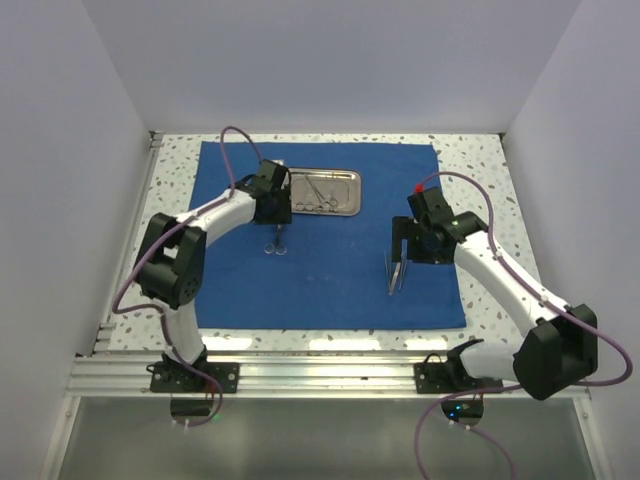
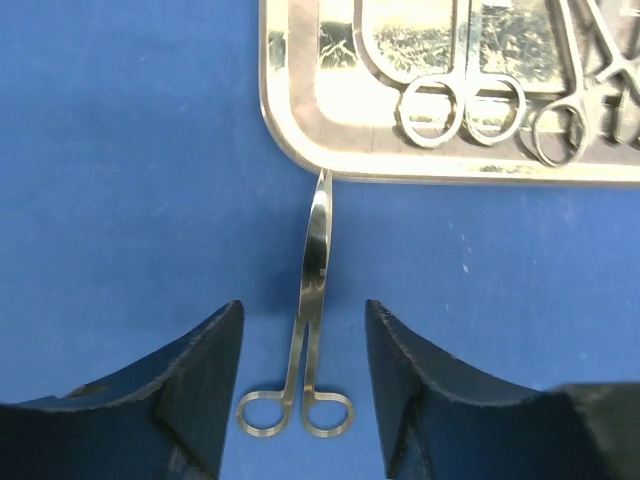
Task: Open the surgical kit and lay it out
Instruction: Pick up the medical item from the surgical kit.
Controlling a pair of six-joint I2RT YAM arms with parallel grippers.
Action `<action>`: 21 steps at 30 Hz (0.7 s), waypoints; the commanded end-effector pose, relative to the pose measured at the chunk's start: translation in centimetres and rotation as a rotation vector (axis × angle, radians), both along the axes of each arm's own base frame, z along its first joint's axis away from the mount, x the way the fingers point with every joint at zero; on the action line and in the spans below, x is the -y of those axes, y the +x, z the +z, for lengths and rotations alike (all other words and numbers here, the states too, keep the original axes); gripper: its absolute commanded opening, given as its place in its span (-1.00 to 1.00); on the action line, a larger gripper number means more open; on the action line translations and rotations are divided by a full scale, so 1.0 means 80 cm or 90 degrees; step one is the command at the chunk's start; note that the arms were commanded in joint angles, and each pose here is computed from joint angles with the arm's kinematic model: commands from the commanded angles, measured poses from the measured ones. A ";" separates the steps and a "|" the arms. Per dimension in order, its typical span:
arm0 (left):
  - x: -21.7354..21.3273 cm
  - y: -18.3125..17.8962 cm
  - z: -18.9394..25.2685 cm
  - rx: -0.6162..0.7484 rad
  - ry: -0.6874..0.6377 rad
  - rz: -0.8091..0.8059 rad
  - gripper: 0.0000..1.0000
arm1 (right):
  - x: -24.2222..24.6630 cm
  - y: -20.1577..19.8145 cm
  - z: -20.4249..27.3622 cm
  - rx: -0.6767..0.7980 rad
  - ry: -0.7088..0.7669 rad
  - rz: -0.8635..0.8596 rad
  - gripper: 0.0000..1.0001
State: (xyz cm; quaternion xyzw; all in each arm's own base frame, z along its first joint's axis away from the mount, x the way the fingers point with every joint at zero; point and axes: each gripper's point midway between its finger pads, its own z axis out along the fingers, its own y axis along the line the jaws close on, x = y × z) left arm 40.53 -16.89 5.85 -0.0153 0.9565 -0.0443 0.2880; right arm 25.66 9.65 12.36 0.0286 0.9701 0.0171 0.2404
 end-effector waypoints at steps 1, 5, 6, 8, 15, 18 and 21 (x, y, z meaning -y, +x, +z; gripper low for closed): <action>0.013 0.034 0.008 0.037 -0.010 -0.014 0.09 | 0.009 -0.001 0.016 0.022 -0.013 0.003 0.78; 0.011 0.030 -0.029 -0.015 0.016 -0.022 -0.11 | 0.010 0.000 0.016 0.020 -0.017 0.002 0.78; 0.010 0.030 -0.032 -0.019 0.019 -0.023 -0.18 | 0.009 0.001 0.016 0.019 -0.019 0.004 0.78; 0.005 0.024 -0.041 -0.033 0.035 -0.025 -0.43 | 0.009 0.003 0.015 0.018 -0.020 0.002 0.78; -0.016 0.006 -0.042 -0.047 0.082 -0.036 -1.00 | 0.002 0.012 0.013 0.016 -0.012 0.008 0.77; -0.030 -0.007 -0.023 -0.036 0.103 -0.035 -1.00 | -0.001 0.014 0.011 0.015 -0.009 0.011 0.77; -0.047 -0.024 -0.002 -0.028 0.125 -0.033 -1.00 | -0.004 0.016 0.007 0.012 -0.005 0.012 0.77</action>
